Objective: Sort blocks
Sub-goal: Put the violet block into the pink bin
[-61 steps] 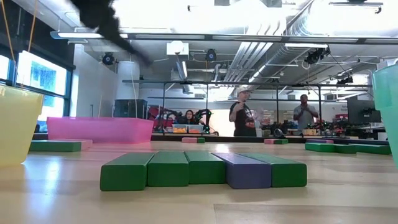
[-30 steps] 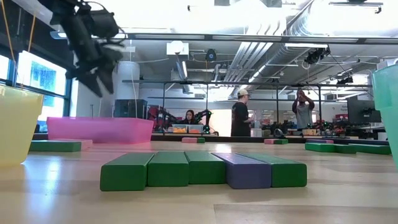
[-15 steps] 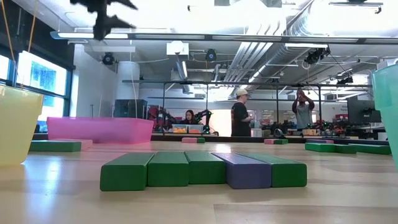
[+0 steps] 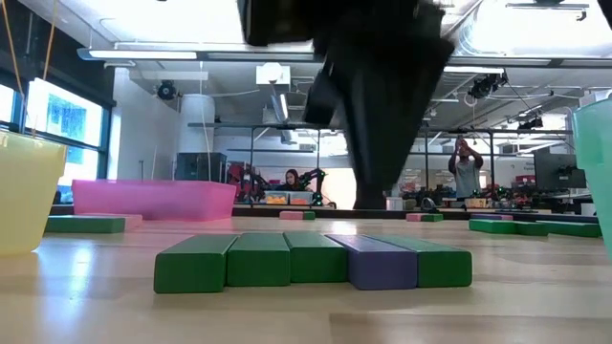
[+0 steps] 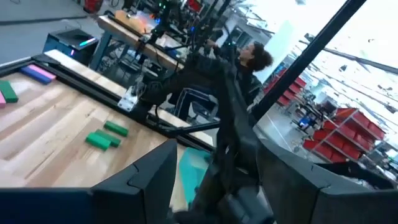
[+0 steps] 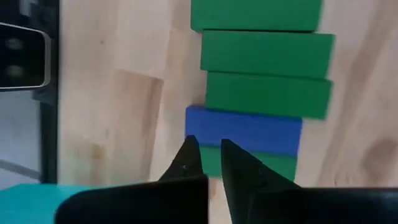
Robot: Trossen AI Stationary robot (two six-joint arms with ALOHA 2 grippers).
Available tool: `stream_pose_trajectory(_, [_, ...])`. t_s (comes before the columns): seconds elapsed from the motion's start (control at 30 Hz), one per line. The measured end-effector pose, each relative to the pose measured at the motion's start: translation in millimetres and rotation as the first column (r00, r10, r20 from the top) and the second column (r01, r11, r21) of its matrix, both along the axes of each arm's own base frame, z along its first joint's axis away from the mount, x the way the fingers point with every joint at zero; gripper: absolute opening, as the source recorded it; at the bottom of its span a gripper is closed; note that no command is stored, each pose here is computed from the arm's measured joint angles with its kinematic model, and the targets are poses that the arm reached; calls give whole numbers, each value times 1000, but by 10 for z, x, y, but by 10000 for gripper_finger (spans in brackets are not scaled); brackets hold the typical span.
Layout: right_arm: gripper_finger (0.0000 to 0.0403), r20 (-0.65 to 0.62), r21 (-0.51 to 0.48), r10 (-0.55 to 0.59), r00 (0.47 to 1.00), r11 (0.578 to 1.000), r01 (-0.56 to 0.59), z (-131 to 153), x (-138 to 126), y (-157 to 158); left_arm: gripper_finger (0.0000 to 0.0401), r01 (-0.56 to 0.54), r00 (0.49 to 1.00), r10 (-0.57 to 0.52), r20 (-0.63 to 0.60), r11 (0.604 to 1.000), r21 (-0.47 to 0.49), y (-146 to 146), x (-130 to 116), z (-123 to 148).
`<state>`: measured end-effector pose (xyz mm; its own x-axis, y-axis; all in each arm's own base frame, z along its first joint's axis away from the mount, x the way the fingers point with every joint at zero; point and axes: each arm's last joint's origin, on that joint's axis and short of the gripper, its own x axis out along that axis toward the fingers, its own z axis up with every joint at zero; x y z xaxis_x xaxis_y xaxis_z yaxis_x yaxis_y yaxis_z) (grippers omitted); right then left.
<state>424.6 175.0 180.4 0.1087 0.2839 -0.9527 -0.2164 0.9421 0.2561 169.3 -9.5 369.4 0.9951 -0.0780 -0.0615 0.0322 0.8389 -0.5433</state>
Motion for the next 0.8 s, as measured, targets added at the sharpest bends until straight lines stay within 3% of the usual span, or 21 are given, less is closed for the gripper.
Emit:
stream_pose_trajectory(0.13, [4,-22,20,16,1000,1000,-15,-220,67,14,205,-21,1000,21,1,1000,-2,-73,-6,1])
stream_pose_trajectory(0.43, [0,-18,-28,29,999,999,-29,-235,90,-88,205,-40,999,40,2,999,-8,-158,-18,3])
stream_pose_trajectory(0.8, [0,-15,-141,-134,991,981,131,-231,307,-1085,205,-29,998,30,51,999,-19,-190,-22,50])
